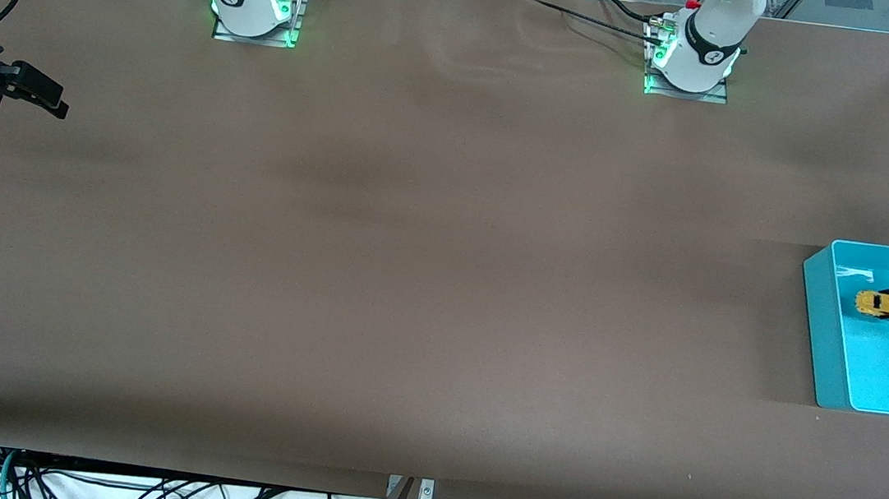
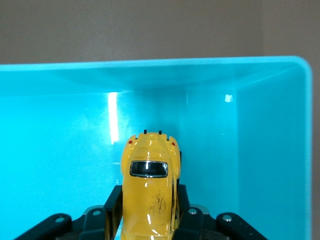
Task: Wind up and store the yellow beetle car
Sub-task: 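Lift the car with the left gripper and carry it into the box, then lower the car onto the box floor and open the left gripper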
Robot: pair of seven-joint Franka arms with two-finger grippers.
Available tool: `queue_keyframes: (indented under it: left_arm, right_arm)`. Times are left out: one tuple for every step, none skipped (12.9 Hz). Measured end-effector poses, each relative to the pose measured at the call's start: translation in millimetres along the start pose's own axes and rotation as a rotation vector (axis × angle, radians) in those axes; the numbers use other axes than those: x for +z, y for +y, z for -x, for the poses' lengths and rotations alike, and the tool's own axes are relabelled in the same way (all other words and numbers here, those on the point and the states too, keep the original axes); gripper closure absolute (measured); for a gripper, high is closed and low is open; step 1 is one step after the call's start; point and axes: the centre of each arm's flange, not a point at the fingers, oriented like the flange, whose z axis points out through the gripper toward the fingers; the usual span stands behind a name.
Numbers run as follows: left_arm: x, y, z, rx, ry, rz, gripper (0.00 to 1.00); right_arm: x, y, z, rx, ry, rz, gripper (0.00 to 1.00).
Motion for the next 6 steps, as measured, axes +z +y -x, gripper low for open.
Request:
queue_keyframes:
  left_arm:
    - [3.6,-4.1,1.8,-0.008,0.006,-0.010,0.54]
    - [8.9,-6.9,2.9,-0.015,0.010,-0.018,0.54]
    - [16.5,-8.7,3.0,-0.019,0.014,-0.023,0.54]
    - [25.4,-9.4,2.2,-0.020,0.017,-0.020,0.54]
    - [34.5,-10.0,1.4,-0.019,0.020,-0.017,0.54]
    - [40.7,-11.3,1.2,-0.019,0.016,-0.022,0.54]
  right_arm:
    - [0.0,0.0,0.0,0.000,0.000,0.000,0.00]
    - [0.0,0.0,0.0,0.000,0.000,0.000,0.00]
    - [0.0,0.0,0.0,0.000,0.000,0.000,0.00]
    - [0.2,0.0,0.1,0.000,-0.002,0.000,0.00]
    - [0.7,0.1,0.6,0.000,-0.006,0.000,0.00]
    - [1.0,0.2,1.0,0.000,-0.010,0.000,0.00]
